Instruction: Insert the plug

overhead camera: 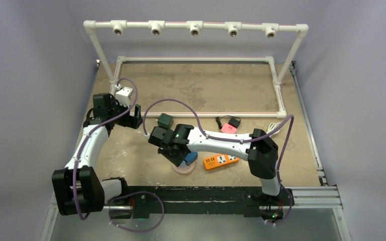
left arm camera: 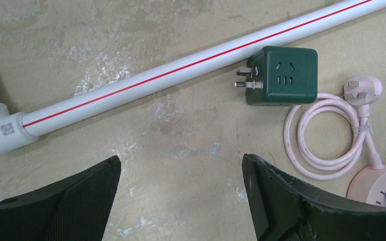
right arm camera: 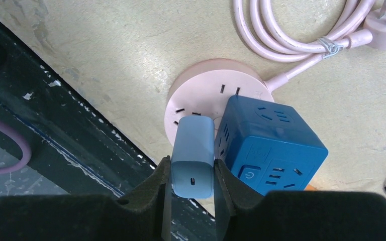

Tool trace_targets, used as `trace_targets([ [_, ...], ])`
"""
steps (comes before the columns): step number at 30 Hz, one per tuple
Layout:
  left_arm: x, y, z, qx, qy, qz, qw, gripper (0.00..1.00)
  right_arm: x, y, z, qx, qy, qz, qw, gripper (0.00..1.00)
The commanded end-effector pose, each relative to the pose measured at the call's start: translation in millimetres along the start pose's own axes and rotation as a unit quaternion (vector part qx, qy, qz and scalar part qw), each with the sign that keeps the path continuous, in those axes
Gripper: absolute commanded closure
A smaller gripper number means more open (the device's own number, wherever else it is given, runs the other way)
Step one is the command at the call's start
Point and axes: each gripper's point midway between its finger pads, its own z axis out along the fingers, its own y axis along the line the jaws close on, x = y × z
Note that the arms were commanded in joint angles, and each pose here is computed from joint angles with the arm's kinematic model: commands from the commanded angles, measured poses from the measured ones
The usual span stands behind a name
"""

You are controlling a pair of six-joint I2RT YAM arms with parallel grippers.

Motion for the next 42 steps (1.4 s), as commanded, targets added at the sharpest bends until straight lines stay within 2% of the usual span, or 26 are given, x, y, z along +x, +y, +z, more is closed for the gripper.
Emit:
trace_targets([
  [1,-15,1,-2,0.003,-0.029,0.017,0.999,0.11,4,1,-2,-0.007,0.009,-0.003,1.000,1.00],
  [10,-16,1,-3,0.001,-0.031,0.017,0.999,0.12,10,-1,6,0.003,0.025,-0.002,1.000,1.00],
  [42,-14,-2,-5,0.006,-0.033,0.017,0.999,0.14,-2,-2,14,0.018,0.016,0.014,1.000,1.00],
])
